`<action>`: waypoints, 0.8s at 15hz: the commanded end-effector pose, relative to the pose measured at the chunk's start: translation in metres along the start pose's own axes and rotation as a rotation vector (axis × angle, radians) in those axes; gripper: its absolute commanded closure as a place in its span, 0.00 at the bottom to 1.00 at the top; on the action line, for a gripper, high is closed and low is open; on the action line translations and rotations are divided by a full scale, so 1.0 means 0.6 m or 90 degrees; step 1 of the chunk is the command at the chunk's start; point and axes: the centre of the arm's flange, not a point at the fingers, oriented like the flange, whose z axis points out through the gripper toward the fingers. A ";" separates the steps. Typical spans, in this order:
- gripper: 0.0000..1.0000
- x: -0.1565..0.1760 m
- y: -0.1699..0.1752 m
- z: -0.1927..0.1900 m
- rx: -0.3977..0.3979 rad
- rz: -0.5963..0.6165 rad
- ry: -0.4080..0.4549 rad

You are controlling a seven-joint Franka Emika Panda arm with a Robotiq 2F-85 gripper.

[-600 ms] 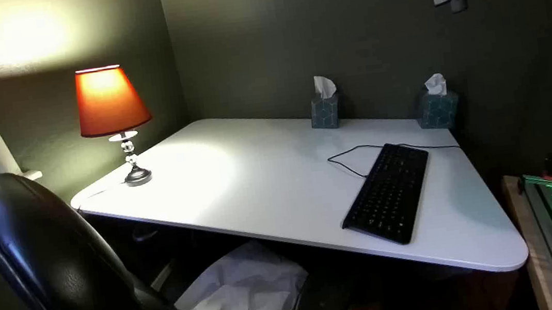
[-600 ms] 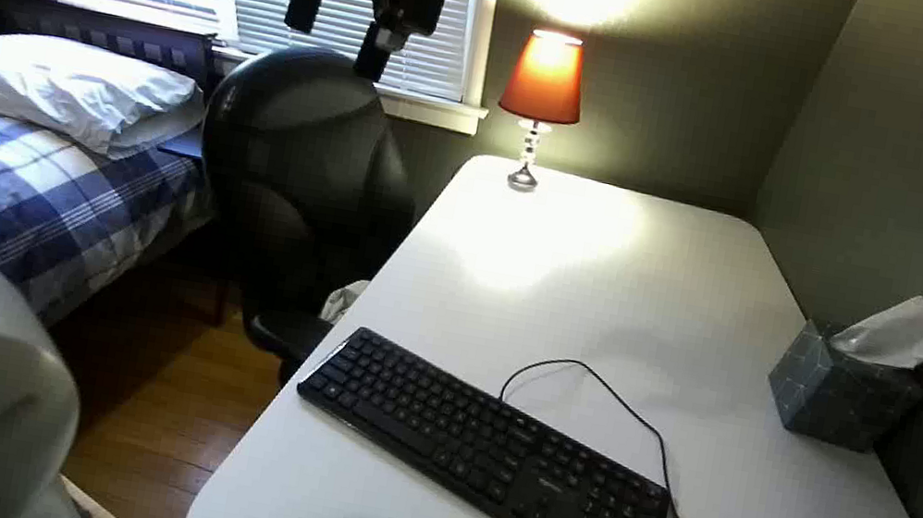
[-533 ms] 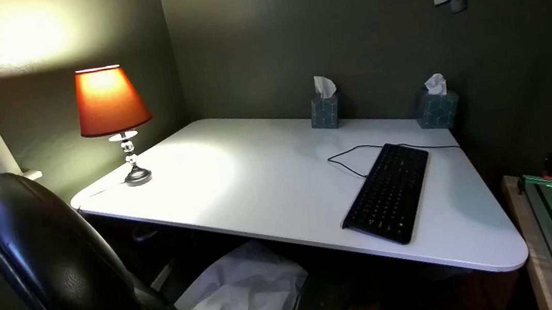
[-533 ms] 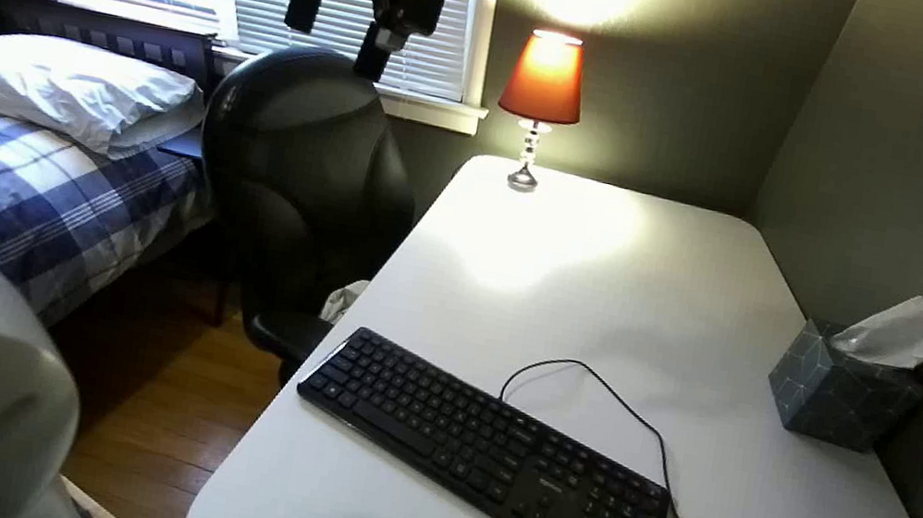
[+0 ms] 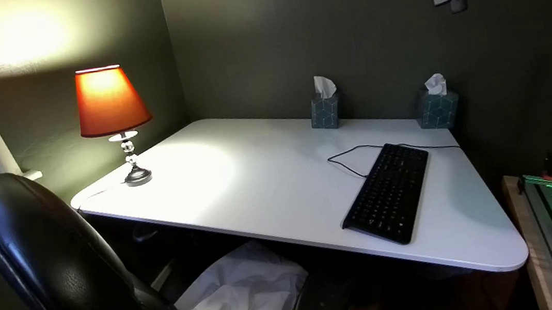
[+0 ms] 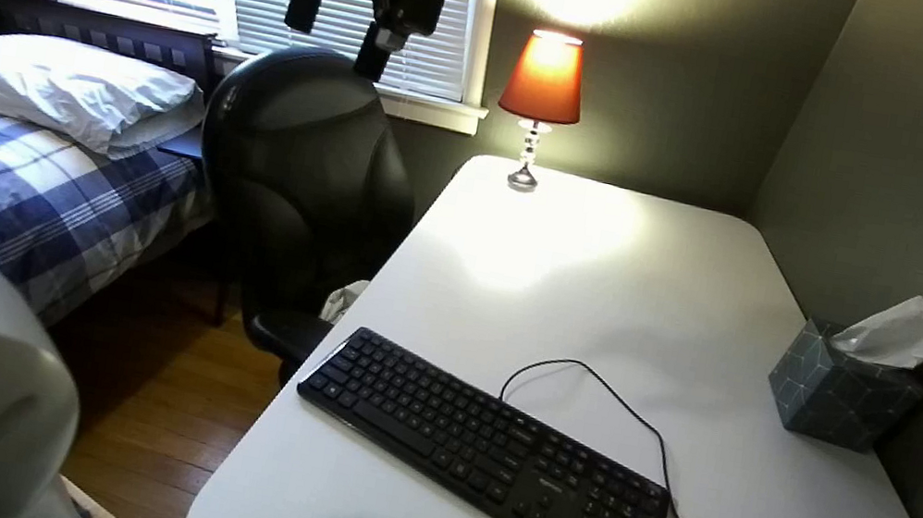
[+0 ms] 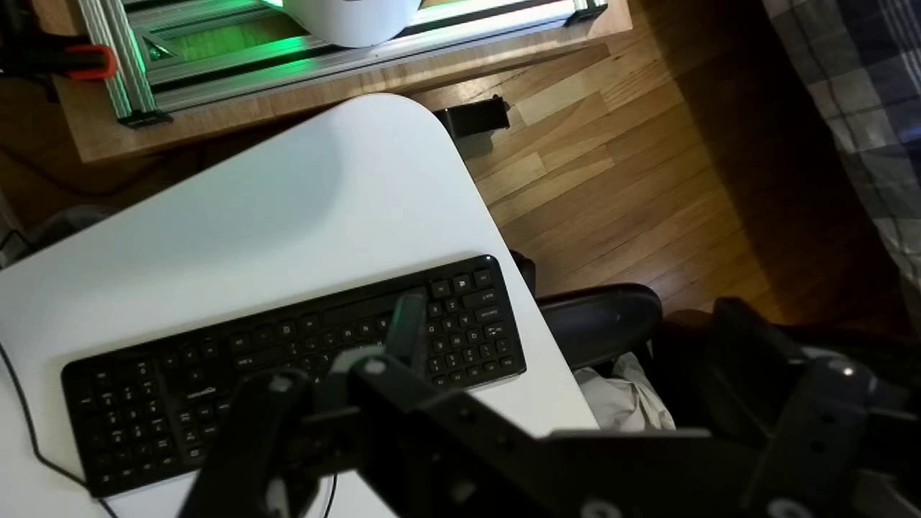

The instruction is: Press number 3 on the keyboard

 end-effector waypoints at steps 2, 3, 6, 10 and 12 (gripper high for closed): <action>0.00 0.033 0.000 0.044 -0.026 -0.012 -0.003; 0.00 0.040 0.000 0.058 -0.032 -0.014 -0.003; 0.00 0.066 0.002 0.111 -0.061 -0.048 0.004; 0.00 0.103 0.010 0.182 -0.106 -0.087 0.023; 0.00 0.121 0.013 0.215 -0.114 -0.106 0.035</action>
